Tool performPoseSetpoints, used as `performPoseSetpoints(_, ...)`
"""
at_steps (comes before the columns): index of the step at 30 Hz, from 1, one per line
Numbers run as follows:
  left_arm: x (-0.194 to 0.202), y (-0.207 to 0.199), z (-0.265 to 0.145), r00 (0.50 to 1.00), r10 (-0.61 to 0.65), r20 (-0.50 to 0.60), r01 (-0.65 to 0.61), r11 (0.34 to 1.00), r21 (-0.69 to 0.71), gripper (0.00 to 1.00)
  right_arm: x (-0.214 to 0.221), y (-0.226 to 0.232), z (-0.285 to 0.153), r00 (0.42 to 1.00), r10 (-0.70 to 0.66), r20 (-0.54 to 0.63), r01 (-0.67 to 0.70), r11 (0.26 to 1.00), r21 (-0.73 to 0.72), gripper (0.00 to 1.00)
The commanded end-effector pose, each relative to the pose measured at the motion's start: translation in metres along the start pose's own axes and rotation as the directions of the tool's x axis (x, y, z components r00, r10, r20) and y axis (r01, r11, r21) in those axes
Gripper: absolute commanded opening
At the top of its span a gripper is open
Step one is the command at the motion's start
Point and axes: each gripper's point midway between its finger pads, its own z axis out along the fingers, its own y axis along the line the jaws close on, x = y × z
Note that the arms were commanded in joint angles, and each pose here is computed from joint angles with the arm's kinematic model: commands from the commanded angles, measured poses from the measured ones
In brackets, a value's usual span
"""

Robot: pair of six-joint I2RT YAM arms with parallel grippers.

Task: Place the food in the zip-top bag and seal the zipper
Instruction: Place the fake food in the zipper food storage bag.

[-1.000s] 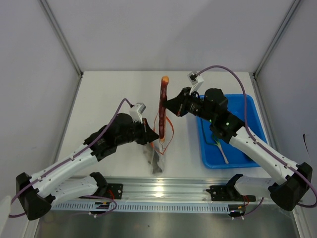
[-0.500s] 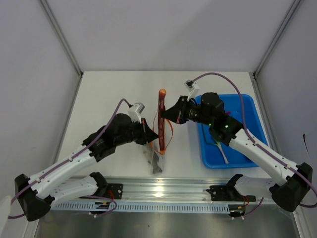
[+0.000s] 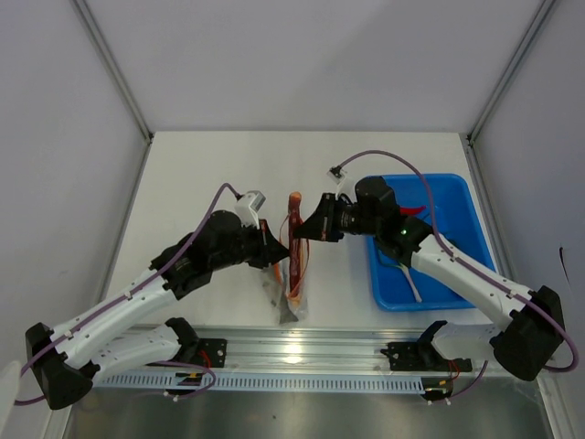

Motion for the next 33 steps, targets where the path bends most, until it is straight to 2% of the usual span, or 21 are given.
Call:
performPoseSetpoints(1, -0.017, -0.009, -0.007, 0.997, -0.013, 0.072, 0.012, 1.000, 0.026, 0.01, 0.015, 0.000, 0.002, 0.997, 0.046, -0.068, -0.048, 0.999, -0.020, 0.03)
performPoseSetpoints(3, -0.017, -0.008, -0.008, 0.997, -0.010, 0.070, 0.008, 1.000, 0.023, 0.01, 0.018, -0.002, 0.003, 0.996, 0.046, -0.083, -0.047, 0.999, -0.017, 0.05)
performPoseSetpoints(4, -0.019, -0.009, -0.008, 0.997, -0.010, 0.076, 0.008, 1.000, 0.024, 0.01, 0.019, -0.002, 0.003, 0.995, 0.042, -0.089, -0.044, 0.999, -0.017, 0.10)
performPoseSetpoints(9, -0.017, -0.008, -0.006, 0.998, -0.008, 0.069, 0.006, 1.000, 0.022, 0.00, 0.016, -0.004, -0.002, 0.995, 0.002, -0.095, -0.001, 1.000, 0.013, 0.25)
performPoseSetpoints(13, -0.016, -0.008, -0.006, 0.998, -0.009, 0.066, 0.007, 1.000, 0.026, 0.01, 0.014, 0.001, -0.004, 0.995, -0.025, -0.096, 0.026, 1.000, 0.008, 0.44)
performPoseSetpoints(15, -0.017, -0.009, -0.006, 0.998, -0.010, 0.067, 0.008, 1.000, 0.029, 0.00, 0.015, -0.001, -0.006, 0.995, -0.030, -0.098, 0.032, 0.999, 0.021, 0.49)
performPoseSetpoints(23, -0.018, -0.012, -0.009, 0.997, -0.011, 0.070, 0.008, 0.999, 0.040, 0.01, 0.015, -0.011, -0.005, 0.994, -0.035, -0.108, 0.043, 0.997, 0.071, 0.59)
performPoseSetpoints(26, -0.017, -0.012, -0.009, 0.998, -0.013, 0.065, 0.010, 0.999, 0.042, 0.01, 0.012, -0.011, -0.006, 0.994, -0.041, -0.106, 0.051, 0.995, 0.090, 0.66)
performPoseSetpoints(27, -0.017, -0.013, -0.009, 0.998, -0.014, 0.064, 0.011, 0.999, 0.047, 0.01, 0.011, -0.011, -0.006, 0.994, -0.041, -0.104, 0.051, 0.994, 0.095, 0.73)
performPoseSetpoints(33, -0.017, -0.016, -0.008, 0.998, -0.016, 0.059, 0.013, 0.998, 0.058, 0.01, 0.009, -0.009, 0.000, 0.993, -0.027, -0.114, 0.040, 0.993, 0.114, 0.75)
